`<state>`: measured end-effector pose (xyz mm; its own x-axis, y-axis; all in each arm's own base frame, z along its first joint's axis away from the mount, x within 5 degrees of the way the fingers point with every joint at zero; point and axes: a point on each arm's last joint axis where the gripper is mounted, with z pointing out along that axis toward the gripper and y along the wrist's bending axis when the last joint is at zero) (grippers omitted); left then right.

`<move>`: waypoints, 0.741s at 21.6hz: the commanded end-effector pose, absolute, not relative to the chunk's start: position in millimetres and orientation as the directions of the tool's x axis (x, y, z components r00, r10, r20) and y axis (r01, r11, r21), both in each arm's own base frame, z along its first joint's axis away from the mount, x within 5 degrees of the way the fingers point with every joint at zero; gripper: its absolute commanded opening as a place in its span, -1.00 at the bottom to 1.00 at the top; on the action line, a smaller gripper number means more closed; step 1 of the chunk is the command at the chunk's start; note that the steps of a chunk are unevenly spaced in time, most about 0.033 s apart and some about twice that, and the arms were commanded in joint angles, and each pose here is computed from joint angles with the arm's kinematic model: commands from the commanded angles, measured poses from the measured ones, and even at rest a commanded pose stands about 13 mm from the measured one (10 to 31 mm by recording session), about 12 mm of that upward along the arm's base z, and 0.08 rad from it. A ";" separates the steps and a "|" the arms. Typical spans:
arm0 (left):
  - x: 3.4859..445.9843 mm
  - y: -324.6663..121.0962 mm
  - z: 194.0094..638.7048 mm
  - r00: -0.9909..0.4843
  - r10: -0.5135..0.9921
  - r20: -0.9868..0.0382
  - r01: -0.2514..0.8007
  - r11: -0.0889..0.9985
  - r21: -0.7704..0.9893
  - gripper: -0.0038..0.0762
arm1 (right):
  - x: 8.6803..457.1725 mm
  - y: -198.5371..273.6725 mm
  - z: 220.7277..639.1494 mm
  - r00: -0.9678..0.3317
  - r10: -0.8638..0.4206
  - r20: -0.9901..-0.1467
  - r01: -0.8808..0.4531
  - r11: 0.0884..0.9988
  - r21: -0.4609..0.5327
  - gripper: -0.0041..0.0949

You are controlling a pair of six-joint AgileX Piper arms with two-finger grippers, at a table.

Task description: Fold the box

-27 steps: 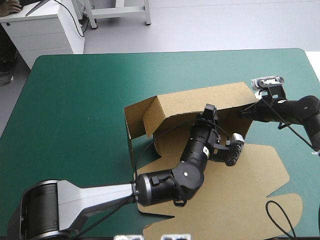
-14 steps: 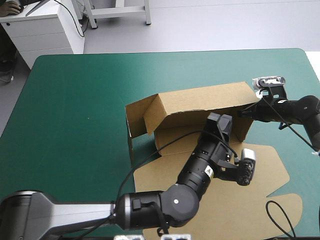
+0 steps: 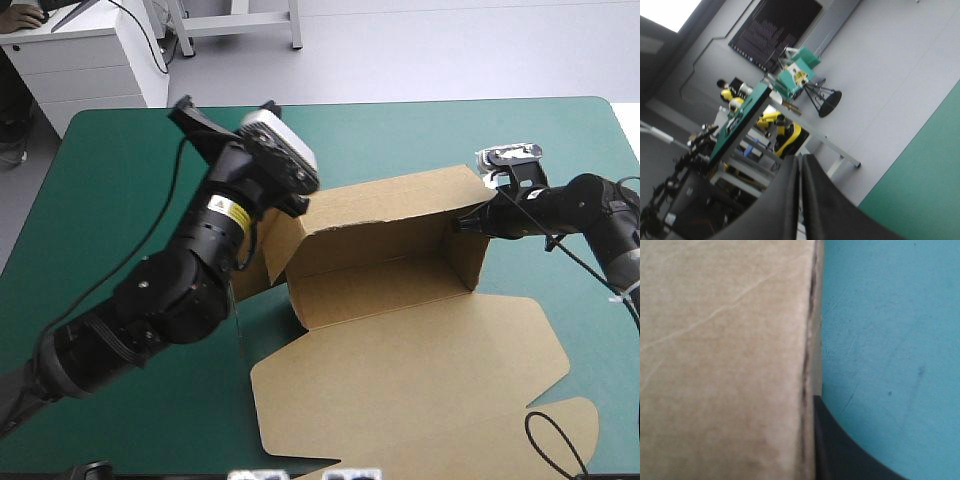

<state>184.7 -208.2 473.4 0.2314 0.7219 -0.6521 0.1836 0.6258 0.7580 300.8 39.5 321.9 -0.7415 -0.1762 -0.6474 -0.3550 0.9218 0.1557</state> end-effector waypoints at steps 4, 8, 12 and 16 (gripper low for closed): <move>212.0 -119.9 498.4 0.051 0.557 -0.829 0.076 0.825 0.560 -0.90 | 290.7 64.6 379.2 -0.702 -0.135 -0.699 -0.337 0.928 0.159 -0.91; 236.0 -73.8 488.1 -0.119 0.394 -0.911 0.007 0.918 0.396 -0.90 | 280.0 69.1 407.8 -0.742 -0.136 -0.657 -0.333 0.925 0.185 -0.92; 244.7 -46.1 483.7 -0.186 0.301 -0.935 -0.048 0.948 0.315 -0.90 | 268.7 67.3 422.2 -0.794 -0.135 -0.593 -0.311 0.928 0.205 -0.91; 248.9 -23.1 477.6 -0.254 0.231 -0.939 -0.099 0.960 0.263 -0.90 | 264.8 71.6 423.8 -0.812 -0.133 -0.568 -0.318 0.917 0.240 -0.92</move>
